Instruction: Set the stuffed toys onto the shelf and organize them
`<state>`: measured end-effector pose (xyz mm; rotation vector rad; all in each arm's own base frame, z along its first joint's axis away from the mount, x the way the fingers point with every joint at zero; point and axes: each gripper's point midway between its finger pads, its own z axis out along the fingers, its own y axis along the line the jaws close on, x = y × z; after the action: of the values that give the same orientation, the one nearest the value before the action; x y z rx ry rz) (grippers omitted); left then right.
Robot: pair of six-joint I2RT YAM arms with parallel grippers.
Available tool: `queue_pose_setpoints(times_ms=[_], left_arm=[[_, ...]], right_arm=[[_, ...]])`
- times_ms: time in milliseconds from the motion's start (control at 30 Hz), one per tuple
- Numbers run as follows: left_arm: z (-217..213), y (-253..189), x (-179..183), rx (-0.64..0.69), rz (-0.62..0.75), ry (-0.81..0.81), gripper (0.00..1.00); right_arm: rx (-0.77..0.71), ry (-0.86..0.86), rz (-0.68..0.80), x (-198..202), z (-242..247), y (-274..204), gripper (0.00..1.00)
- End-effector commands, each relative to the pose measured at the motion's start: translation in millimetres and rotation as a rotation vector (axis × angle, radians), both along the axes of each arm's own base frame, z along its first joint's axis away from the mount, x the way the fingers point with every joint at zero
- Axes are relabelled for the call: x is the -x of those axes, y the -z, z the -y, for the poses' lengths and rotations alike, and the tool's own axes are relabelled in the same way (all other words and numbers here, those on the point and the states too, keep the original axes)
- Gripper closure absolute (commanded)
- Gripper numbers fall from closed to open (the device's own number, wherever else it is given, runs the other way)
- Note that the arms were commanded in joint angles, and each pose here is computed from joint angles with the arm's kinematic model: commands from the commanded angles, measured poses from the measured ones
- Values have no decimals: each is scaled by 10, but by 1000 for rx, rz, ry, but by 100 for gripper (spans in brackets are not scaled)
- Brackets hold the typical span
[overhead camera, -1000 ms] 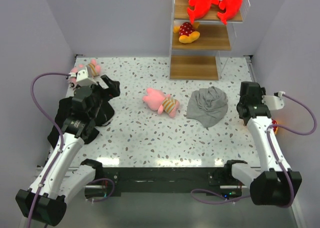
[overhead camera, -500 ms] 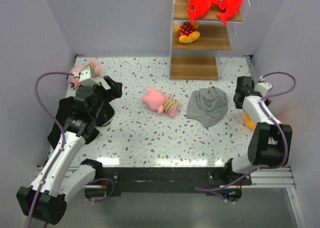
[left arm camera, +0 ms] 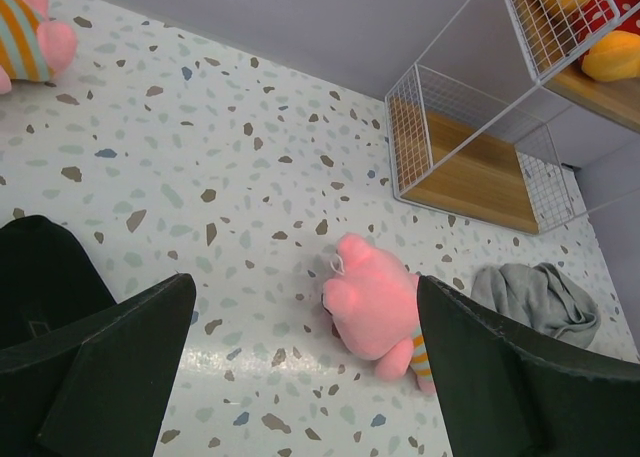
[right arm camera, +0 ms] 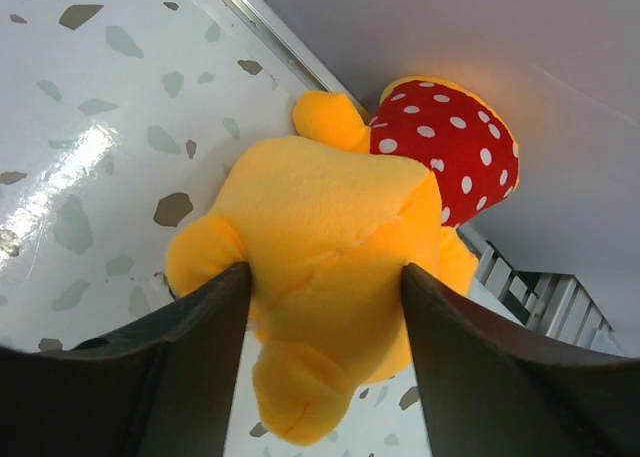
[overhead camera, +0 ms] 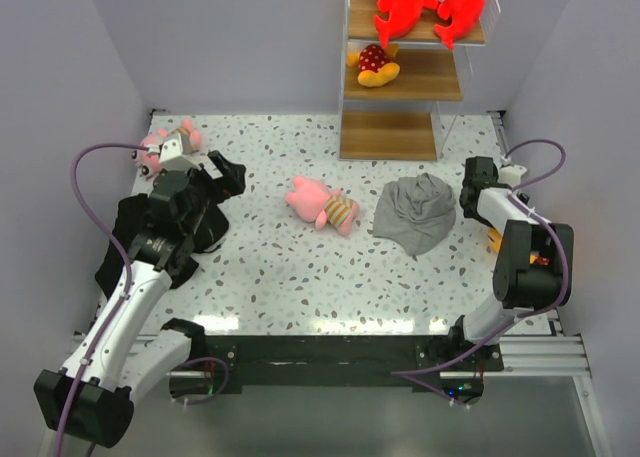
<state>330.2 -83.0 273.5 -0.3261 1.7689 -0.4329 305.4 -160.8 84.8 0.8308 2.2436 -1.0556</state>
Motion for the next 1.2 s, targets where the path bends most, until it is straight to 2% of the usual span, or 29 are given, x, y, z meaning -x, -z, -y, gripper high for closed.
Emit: queue_pose_setpoints(times_ms=[0,200,267,300,533,600,633,700,800,900,933,1033,1067,1167], left_arm=[[-31,-84,-21,0,41,-19,3],[-22,-94,-13,0,44,-14,3],[-11,-96,-16,2,45,-8,3],[-7,-95,-19,2,45,-7,3],[20,-128,-13,-4,58,14,6],[39,-169,-7,-16,76,32,6],[91,-188,6,-17,84,63,6],[148,-238,4,-32,111,105,6],[309,-345,16,-38,166,203,6],[587,-431,109,-41,223,372,7],[662,-423,121,-52,231,415,8],[927,-481,242,-72,279,565,8],[986,-506,291,-79,297,599,9],[1232,-602,497,-124,372,721,9]], right_arm=[[15,-8,-13,-16,32,-43,46],[11,11,-30,65,23,-72,75],[-2,-2,-7,85,-1,-133,88],[-9,-7,2,100,-14,-154,100],[-67,-87,153,44,-235,-615,100],[-68,-132,220,-60,-390,-904,100],[-75,-142,208,-25,-437,-968,100],[-126,-252,272,-179,-745,-1224,100],[-279,-403,309,-291,-1218,-1435,100],[-499,-529,312,-213,-1735,-1483,100],[-638,-630,346,-176,-2037,-1566,100],[-831,-761,425,-105,-2483,-1703,100],[-964,-850,448,13,-2750,-1835,100],[-1192,-984,493,178,-3166,-2069,100]])
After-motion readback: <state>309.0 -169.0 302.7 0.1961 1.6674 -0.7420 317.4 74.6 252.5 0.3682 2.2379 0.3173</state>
